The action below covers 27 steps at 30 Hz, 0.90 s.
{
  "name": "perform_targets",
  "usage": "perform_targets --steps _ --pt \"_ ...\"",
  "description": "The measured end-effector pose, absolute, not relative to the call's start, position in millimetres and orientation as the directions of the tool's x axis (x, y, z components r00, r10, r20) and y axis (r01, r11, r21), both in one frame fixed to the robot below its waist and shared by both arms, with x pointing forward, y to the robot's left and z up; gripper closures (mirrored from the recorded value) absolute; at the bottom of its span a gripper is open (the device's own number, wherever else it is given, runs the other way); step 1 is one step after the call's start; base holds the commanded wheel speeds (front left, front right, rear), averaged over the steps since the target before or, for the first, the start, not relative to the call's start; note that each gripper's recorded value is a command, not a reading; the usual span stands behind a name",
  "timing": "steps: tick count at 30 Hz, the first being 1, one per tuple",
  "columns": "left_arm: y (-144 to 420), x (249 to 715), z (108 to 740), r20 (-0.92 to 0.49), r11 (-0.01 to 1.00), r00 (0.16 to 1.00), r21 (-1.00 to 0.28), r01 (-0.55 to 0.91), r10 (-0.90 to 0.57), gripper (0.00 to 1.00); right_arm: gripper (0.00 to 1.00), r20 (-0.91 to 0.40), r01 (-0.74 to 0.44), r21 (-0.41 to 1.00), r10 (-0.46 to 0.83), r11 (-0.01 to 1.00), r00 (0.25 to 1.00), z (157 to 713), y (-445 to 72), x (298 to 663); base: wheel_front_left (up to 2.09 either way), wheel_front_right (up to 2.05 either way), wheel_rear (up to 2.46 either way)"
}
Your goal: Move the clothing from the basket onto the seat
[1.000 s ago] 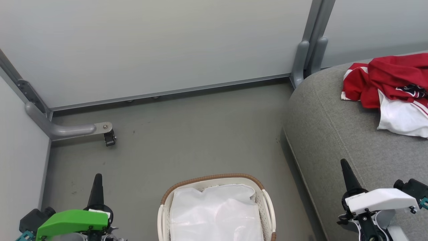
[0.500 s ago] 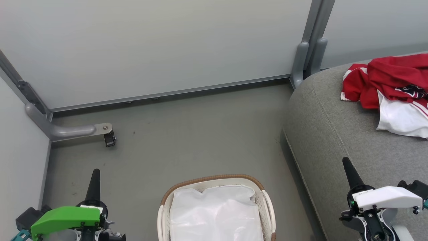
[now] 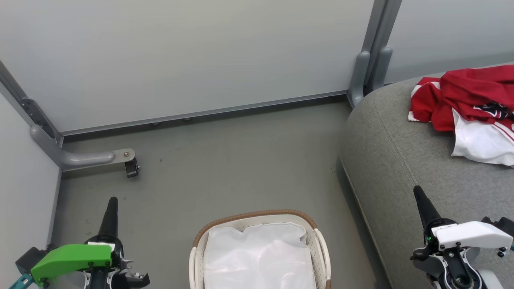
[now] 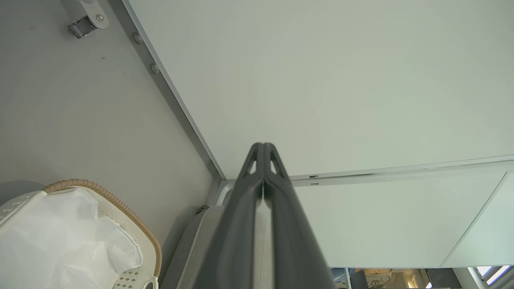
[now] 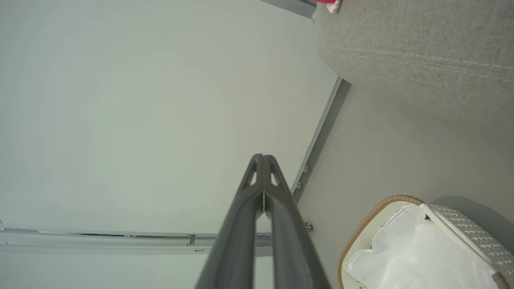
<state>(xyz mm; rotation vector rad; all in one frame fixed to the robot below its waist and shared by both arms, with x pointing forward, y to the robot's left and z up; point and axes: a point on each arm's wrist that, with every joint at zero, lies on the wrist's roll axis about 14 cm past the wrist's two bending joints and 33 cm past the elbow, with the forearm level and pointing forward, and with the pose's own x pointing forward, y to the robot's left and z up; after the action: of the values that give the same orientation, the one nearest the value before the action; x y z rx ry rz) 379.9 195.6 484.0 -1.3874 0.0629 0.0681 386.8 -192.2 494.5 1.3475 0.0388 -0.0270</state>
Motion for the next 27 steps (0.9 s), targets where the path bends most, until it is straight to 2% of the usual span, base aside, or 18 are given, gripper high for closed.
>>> perform_targets --steps 27 --pt "199.0 386.3 500.8 -0.023 0.014 1.000 -1.000 -0.023 0.001 1.00 1.00 -0.016 0.016 1.000 0.001 0.018 1.000 502.6 -199.2 387.1 0.00 0.00 0.00"
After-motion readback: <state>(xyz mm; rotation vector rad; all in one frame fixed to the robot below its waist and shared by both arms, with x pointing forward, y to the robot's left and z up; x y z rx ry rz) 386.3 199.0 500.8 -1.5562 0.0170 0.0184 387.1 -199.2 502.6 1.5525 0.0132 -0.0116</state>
